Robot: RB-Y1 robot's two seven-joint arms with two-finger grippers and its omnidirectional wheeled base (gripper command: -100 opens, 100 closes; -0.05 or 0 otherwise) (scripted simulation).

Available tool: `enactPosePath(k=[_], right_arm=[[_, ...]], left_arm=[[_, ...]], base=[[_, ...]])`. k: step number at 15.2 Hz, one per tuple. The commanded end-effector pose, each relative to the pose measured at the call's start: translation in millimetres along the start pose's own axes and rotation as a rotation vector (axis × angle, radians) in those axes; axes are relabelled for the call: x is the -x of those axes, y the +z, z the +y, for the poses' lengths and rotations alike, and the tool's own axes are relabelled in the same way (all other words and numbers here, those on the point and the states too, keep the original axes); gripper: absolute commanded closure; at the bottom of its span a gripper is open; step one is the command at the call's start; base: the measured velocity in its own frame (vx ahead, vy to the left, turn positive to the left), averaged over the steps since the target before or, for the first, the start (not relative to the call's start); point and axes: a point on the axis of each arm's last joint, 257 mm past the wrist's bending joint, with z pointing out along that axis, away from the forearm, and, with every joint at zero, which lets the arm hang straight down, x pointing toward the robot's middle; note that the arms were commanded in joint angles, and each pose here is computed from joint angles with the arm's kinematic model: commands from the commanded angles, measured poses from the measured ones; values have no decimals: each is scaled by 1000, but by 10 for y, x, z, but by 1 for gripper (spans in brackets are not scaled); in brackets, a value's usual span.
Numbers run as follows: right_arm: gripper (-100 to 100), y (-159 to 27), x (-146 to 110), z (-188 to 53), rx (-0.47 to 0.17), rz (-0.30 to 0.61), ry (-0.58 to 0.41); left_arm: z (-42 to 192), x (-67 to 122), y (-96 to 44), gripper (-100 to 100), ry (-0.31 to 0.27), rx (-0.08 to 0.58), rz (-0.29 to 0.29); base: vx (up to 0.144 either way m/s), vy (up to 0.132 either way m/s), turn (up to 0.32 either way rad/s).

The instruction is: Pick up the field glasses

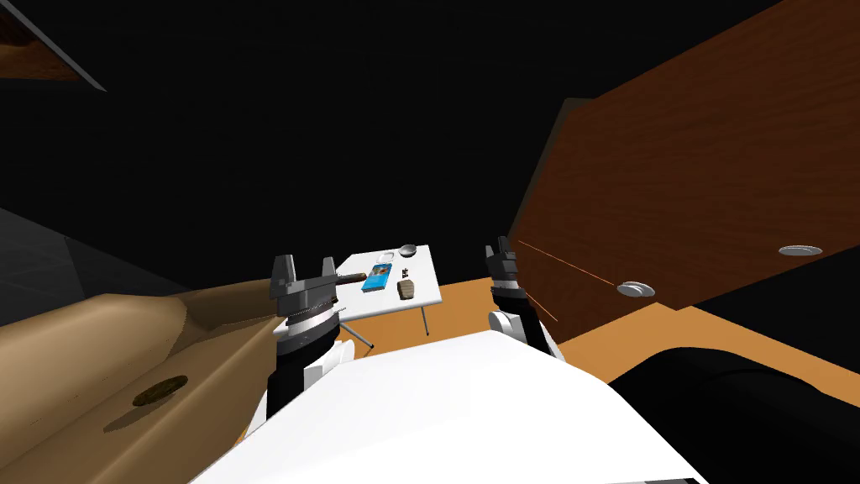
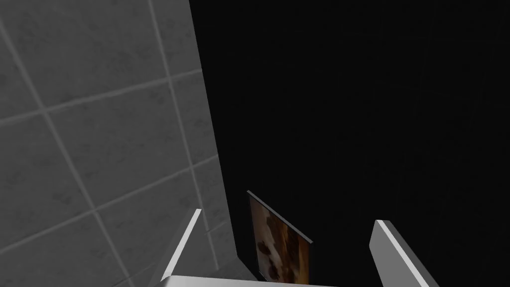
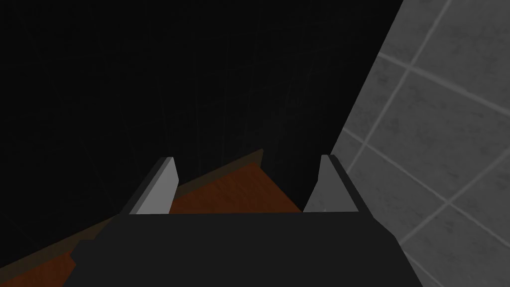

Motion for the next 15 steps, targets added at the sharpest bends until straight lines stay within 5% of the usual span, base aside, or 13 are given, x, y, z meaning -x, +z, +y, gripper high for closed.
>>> enactPosePath(k=[1, 9, 15], right_arm=[[0, 0, 0, 0, 0, 0, 0], [0, 0, 0, 0, 0, 0, 0], [0, 0, -1, 0, 0, 0, 0]], left_arm=[[48, -44, 5, -100, 5, 14, 42], [321, -53, 20, -100, 13, 89, 132], [751, 168, 52, -100, 11, 211, 151]], base=[[1, -21, 7], [-5, -79, 19], [-6, -147, 32]])
